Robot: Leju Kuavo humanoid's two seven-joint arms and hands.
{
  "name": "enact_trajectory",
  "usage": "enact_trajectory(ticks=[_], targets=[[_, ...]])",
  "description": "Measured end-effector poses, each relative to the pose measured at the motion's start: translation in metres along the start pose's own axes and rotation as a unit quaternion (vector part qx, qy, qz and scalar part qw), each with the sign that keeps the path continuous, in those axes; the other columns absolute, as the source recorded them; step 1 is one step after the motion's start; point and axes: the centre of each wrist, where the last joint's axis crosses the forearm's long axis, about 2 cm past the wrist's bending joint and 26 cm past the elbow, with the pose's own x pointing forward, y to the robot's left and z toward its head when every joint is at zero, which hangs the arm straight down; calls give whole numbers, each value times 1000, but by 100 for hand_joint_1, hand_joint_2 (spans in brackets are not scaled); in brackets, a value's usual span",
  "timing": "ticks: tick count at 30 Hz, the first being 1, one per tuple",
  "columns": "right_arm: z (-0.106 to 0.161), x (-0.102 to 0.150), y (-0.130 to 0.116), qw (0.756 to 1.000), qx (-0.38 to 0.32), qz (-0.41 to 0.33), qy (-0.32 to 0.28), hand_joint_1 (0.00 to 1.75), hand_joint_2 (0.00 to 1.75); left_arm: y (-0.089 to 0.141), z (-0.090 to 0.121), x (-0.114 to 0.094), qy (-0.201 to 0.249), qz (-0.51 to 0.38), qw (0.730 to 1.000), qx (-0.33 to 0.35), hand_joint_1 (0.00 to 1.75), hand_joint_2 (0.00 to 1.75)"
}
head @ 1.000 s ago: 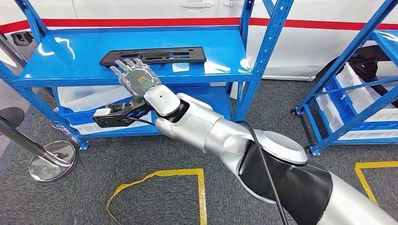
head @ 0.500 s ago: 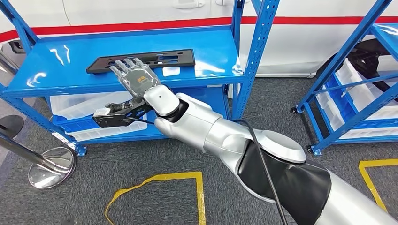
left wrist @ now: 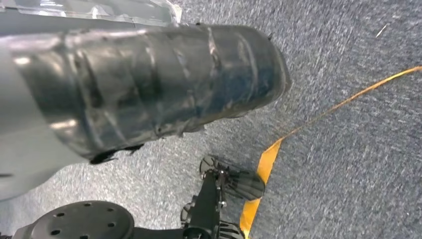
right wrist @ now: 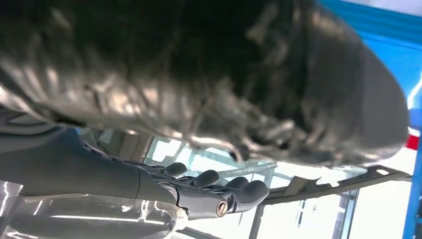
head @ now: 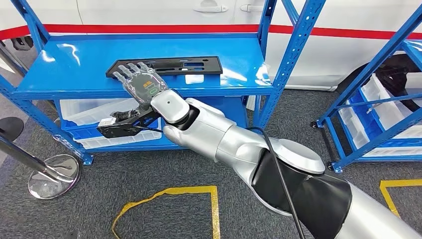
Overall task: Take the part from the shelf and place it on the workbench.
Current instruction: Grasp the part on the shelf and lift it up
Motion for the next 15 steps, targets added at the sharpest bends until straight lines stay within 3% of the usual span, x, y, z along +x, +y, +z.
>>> enact_trajectory(ticks=[15], targets=[[-1,4,-5,1000,-16,-1,-11,0,0,-3,1,-1,1,1,1000,-2,0,0]])
